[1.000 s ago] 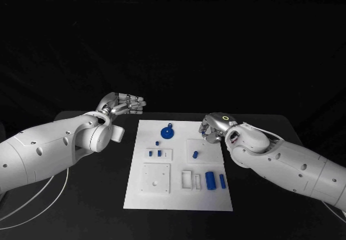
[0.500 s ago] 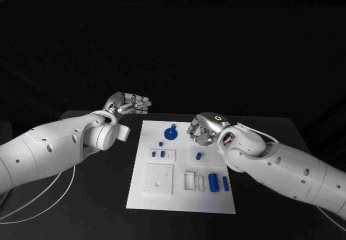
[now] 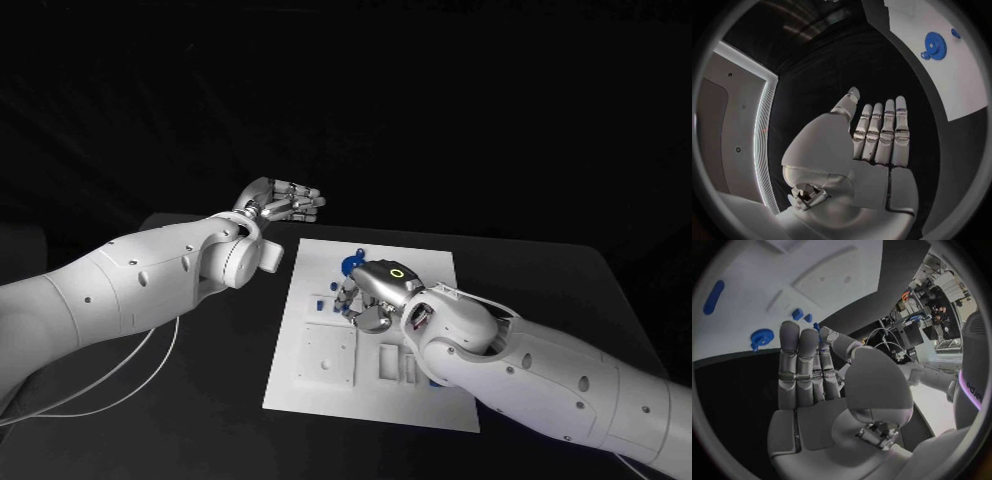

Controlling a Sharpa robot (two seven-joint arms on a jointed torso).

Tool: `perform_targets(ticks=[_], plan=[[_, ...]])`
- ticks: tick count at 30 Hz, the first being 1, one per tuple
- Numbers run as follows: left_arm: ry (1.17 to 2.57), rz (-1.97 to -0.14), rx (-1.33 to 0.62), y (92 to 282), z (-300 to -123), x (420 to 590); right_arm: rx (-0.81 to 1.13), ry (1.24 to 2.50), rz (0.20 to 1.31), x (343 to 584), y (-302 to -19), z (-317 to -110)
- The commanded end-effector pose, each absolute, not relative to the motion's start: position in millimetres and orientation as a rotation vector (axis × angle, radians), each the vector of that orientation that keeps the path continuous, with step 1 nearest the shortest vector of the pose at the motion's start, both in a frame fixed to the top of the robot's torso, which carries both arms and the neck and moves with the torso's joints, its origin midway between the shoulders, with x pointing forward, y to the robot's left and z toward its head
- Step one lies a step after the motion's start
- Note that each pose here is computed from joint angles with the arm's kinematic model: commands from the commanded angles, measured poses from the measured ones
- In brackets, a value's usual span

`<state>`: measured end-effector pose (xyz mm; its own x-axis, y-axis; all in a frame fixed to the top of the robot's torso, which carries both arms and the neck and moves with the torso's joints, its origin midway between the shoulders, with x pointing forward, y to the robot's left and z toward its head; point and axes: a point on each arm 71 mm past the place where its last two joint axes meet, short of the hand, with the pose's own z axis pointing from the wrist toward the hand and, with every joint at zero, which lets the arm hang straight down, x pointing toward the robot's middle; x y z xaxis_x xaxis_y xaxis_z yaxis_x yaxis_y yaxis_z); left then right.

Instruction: Assemble the parts on the task board

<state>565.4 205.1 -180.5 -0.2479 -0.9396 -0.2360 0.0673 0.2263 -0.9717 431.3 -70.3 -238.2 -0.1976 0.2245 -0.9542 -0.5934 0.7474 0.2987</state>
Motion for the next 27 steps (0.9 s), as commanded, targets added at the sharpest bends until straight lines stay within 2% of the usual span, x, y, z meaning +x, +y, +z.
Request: perform_targets(ticks=[1, 14, 27], plan=[[1.468, -1.255, -0.86, 200.7, -179.7, 567.0, -0.348, 1.621, 0.752, 426.9, -64.1, -247.3], [1.474, -1.261, -0.852, 197.4, -179.9, 568.1, -0.355, 1.663, 0.757, 411.6, -54.6, -280.1], [1.477, -1.261, -0.851, 199.2, -180.0, 567.8, -0.327, 1.656, 0.738, 405.2, -62.4, -290.9]])
